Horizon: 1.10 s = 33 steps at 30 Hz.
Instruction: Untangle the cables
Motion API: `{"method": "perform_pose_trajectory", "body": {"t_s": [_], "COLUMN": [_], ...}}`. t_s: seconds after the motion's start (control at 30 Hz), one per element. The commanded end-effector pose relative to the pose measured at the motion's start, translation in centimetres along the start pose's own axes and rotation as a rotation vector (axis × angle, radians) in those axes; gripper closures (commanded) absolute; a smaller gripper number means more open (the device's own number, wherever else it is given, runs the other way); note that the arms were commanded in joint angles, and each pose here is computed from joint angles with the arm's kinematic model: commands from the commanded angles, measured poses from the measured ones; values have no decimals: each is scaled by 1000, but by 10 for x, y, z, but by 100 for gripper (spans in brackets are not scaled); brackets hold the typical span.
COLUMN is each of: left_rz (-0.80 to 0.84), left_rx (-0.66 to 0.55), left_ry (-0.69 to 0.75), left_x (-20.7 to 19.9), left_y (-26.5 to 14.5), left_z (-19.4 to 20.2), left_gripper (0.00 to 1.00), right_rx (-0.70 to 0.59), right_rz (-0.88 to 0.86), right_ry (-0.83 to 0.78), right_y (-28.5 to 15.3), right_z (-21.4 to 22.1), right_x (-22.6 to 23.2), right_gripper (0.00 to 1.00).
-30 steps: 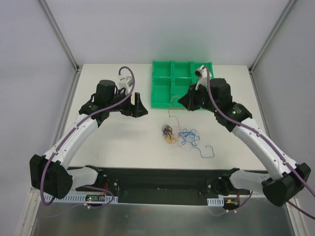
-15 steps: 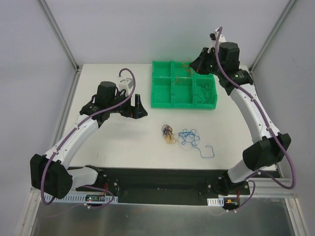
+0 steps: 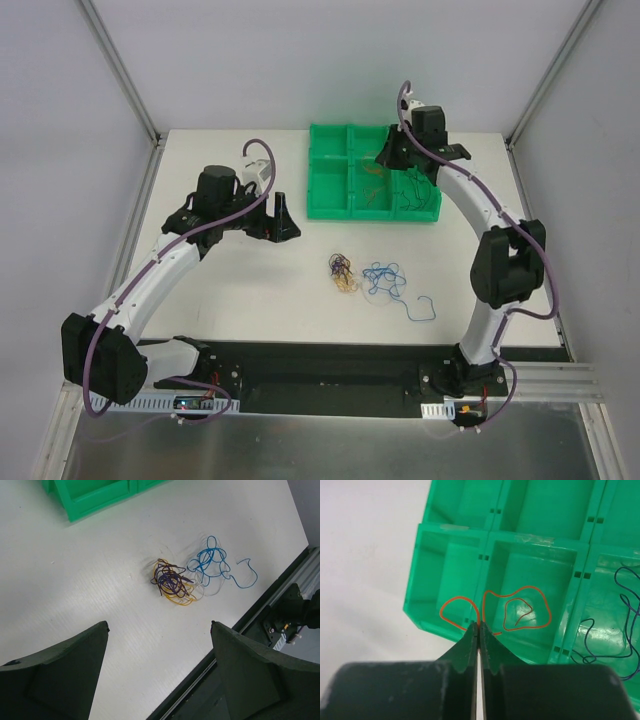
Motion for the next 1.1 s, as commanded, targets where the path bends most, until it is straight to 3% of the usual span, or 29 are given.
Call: {"method": "perform_pose_trajectory", "body": {"t_s": [0.0,0.03,0.13,0.3,0.43,0.77,0.9,1.07], "left_rz": [31,32,29,68,143,220,244,248], "left_rx": [0,3,9,43,109,264,313,327], "left_ry": [23,22,16,-1,-39,-63,-65,-55], "left_x": [-4,-3,-2,-3,-4,-15,-19,-21], "left_y": [-1,0,1,6,18,49,60,64], "left_z": [-2,-1,-1,2,8,33,41,43], "left_gripper": [18,17,17,15,18,22,22,25], "right_rx": [6,14,86,109,144,349,366,351], "right_rz": [70,82,135,203,201,130,47,50], "right_ry": [-22,-21,-51,-102,-92,91,151,121], "right_y": [11,11,13,-10,-44,-105,-110,-100], "right_z": [-1,-3,2,15,42,213,241,244], "right_x": [-9,-9,-15,-10,-4,-24,-21,-23], "right_gripper": [100,95,65,42,39,40,51,65]}}
Point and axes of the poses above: each gripper's point midway between its finger pads, its own y axis out along the fingers, its own x axis along the line the jaws close on, z = x × y, the point moved 7 cm from there along -y, back along the fingers
